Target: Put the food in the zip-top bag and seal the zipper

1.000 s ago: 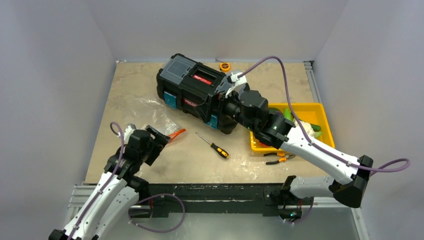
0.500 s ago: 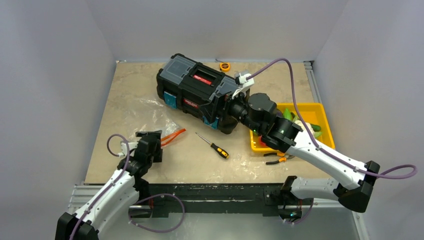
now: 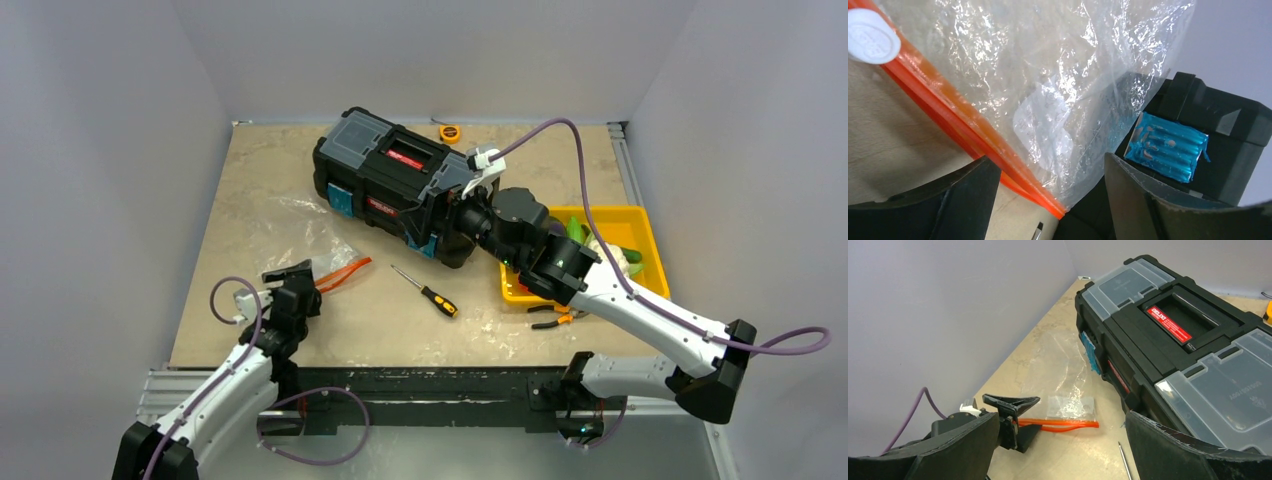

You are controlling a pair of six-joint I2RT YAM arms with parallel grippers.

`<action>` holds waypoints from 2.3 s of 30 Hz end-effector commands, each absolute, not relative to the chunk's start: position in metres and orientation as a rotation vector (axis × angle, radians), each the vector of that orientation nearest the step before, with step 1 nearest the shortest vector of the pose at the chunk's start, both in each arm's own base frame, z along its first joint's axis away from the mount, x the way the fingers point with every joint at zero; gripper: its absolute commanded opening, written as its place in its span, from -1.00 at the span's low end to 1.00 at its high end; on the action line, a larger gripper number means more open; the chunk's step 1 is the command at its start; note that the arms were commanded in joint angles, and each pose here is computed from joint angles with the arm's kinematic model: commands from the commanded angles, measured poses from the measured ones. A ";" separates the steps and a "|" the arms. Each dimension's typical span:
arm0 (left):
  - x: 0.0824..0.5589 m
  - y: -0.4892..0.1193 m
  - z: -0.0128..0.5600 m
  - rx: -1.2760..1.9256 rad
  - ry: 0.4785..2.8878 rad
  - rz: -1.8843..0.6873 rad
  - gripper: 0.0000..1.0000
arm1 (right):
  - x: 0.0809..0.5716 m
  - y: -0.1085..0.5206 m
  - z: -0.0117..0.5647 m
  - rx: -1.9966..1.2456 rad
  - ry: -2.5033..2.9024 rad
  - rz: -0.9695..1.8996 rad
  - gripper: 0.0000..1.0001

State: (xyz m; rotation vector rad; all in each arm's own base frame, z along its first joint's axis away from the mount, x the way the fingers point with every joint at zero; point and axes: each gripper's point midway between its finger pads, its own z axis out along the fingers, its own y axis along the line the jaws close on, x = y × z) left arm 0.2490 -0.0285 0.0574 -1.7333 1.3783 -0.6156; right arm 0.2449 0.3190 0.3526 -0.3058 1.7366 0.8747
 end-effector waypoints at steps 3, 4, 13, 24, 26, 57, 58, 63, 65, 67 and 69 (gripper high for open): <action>0.263 -0.015 0.080 -1.667 1.287 -0.597 0.21 | 0.250 0.317 0.356 -0.283 1.719 0.847 0.98; 0.263 -0.013 0.080 -1.657 1.290 -0.580 0.10 | 0.251 0.316 0.356 -0.282 1.725 0.841 0.98; 0.258 0.004 0.111 -1.457 1.395 -0.404 -0.99 | 0.254 0.313 0.352 -0.265 1.740 0.813 0.98; 0.186 0.042 0.201 -1.080 1.836 0.158 -1.00 | 0.271 0.322 0.318 -0.250 1.858 0.690 0.98; 0.178 0.044 0.216 -1.000 1.897 0.195 -1.00 | 0.264 0.335 0.312 -0.353 1.879 0.710 0.98; 0.197 -0.124 0.221 -0.573 2.366 -0.733 -1.00 | 0.176 0.462 0.239 -0.527 1.799 0.941 0.49; 0.198 -0.124 0.220 -0.580 2.362 -0.737 -1.00 | 0.176 0.462 0.237 -0.517 1.806 0.947 0.45; 0.203 -0.128 0.220 -0.581 2.367 -0.747 -1.00 | 0.177 0.471 0.218 -0.510 1.865 0.933 0.11; 0.204 -0.128 0.221 -0.581 2.370 -0.745 -1.00 | 0.177 0.474 0.212 -0.521 1.879 0.921 -0.03; 0.206 -0.129 0.222 -0.572 2.367 -0.748 -1.00 | 0.177 0.475 0.209 -0.524 1.884 0.916 -0.30; 0.206 -0.130 0.227 -0.532 2.376 -0.741 -1.00 | 0.178 0.474 0.209 -0.517 1.884 0.912 -0.68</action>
